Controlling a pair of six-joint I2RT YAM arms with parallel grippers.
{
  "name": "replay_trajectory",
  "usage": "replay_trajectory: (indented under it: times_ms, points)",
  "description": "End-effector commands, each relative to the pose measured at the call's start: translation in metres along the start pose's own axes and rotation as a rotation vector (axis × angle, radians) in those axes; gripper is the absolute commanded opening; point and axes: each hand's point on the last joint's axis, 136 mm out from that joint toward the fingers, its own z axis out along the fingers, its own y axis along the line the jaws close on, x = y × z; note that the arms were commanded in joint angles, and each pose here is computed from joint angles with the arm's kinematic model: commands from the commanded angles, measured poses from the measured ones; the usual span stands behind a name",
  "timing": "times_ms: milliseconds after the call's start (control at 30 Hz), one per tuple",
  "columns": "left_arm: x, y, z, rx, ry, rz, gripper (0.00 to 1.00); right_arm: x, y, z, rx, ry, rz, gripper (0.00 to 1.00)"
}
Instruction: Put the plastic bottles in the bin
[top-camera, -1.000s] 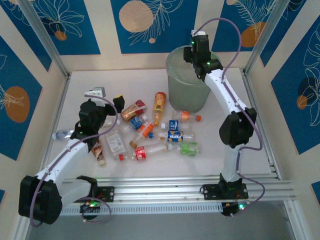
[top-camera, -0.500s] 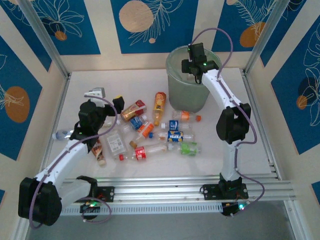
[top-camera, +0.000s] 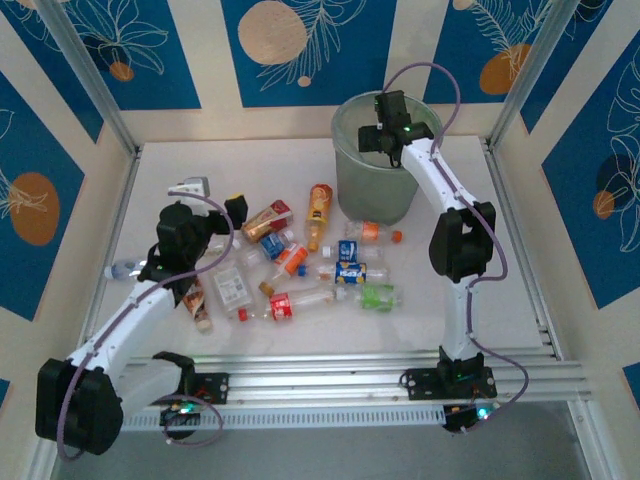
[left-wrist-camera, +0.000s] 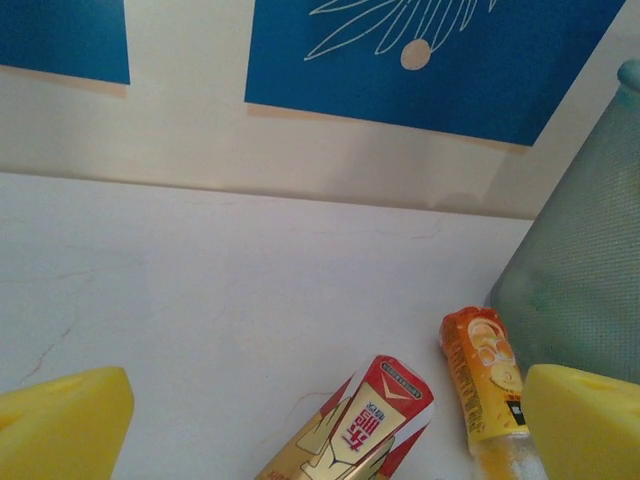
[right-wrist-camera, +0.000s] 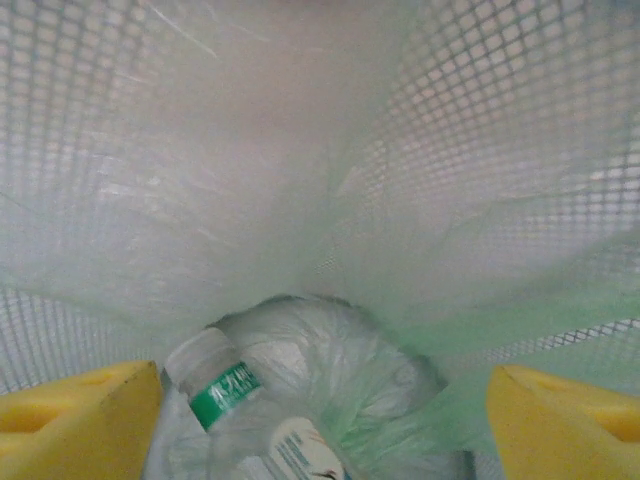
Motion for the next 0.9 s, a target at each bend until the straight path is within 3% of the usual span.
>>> replay_trajectory:
  times_ms: [0,167,300,433,533,667,867]
  points:
    - [-0.009,0.004,-0.004,-0.044,0.002,-0.052,0.99,-0.021,0.003,-0.017,-0.024,-0.040,0.016,0.85]
    - [-0.005,0.004,0.000,-0.053,0.050,-0.033,1.00,-0.036,0.008,-0.043,-0.034,-0.074,0.016,0.86]
    - [0.002,0.002,0.011,-0.058,0.158,0.023,0.99,-0.048,0.013,-0.068,-0.038,-0.109,0.017,0.99]
    - [0.018,-0.005,0.028,-0.031,0.296,0.076,0.99,-0.056,0.016,-0.100,-0.039,-0.139,0.029,0.99]
    - [0.027,-0.012,0.036,0.013,0.329,0.065,0.99,-0.055,0.015,-0.122,-0.033,-0.143,0.051,0.99]
    - [0.032,-0.020,0.043,0.055,0.330,0.030,1.00,-0.044,0.009,-0.153,-0.017,-0.149,0.089,0.99]
    - [0.032,-0.020,0.046,0.055,0.319,0.019,1.00,0.005,0.001,-0.197,-0.024,-0.118,0.148,0.99]
